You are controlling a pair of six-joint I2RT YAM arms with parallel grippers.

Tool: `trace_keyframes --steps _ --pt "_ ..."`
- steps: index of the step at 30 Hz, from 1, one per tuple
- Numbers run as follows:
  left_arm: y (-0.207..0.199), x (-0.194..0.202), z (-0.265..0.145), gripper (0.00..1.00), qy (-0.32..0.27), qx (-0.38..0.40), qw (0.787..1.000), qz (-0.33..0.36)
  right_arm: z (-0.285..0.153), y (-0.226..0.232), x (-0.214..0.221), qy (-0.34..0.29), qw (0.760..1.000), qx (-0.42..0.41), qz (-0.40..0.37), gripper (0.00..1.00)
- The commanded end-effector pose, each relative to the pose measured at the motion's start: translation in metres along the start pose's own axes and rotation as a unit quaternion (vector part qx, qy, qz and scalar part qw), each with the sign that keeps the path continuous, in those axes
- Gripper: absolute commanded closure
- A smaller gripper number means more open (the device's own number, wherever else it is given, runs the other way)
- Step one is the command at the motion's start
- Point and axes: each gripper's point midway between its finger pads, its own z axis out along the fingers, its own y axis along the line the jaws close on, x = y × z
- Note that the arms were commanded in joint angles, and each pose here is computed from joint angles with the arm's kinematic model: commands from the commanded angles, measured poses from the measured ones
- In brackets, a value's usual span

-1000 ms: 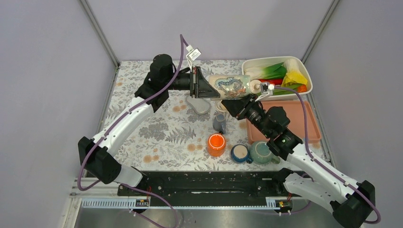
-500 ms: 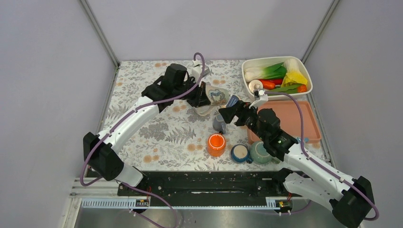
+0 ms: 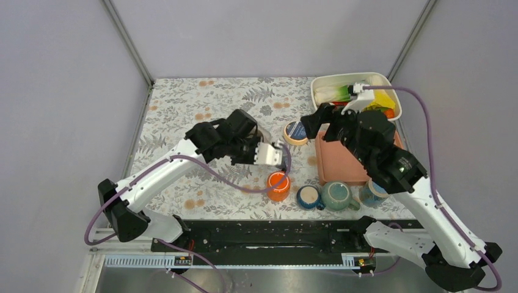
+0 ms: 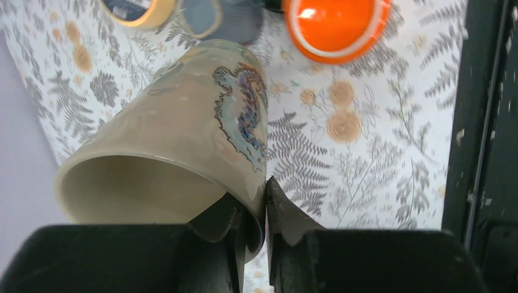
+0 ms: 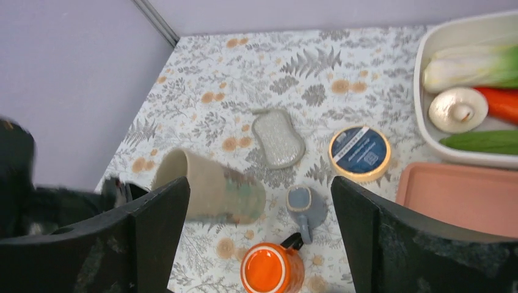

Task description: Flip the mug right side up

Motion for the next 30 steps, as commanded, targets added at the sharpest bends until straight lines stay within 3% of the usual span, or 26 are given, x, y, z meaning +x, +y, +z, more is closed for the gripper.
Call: trace_keyframes --steps 1,4,6,13,16,20,26,28,30 --pt "0.011 -0.016 -0.043 1.0 0.049 -0.061 0.98 0.184 0.009 0.005 -0.002 0.079 0.994 0.01 -0.075 0.08" --pt "0.01 -0.022 -0.042 1.0 0.073 -0.071 0.973 0.209 0.026 0.035 0.018 0.147 0.983 -0.054 -0.09 0.11" --pt "0.008 -0.028 -0.039 1.0 0.082 -0.074 0.968 0.224 0.033 0.055 0.034 0.18 0.974 -0.095 -0.101 0.06" --pt "0.003 -0.039 -0.033 1.0 0.098 -0.076 0.96 0.251 0.046 0.085 0.079 0.25 0.949 -0.146 -0.126 0.07" --pt "0.001 -0.041 -0.03 1.0 0.097 -0.072 0.96 0.254 0.052 0.087 0.09 0.263 0.945 -0.142 -0.13 0.12" --pt "0.003 -0.048 -0.033 1.0 0.087 -0.078 0.961 0.251 0.072 0.072 0.103 0.274 0.947 -0.094 -0.141 0.26" --pt "0.007 -0.055 -0.038 1.0 0.075 -0.089 0.964 0.238 0.093 0.054 0.13 0.304 0.936 -0.054 -0.167 0.28" --pt "0.006 -0.055 -0.037 1.0 0.075 -0.088 0.964 0.238 0.097 0.051 0.131 0.305 0.936 -0.046 -0.172 0.38" --pt "0.004 -0.054 -0.036 1.0 0.074 -0.085 0.965 0.237 0.099 0.05 0.129 0.3 0.937 -0.041 -0.173 0.65"
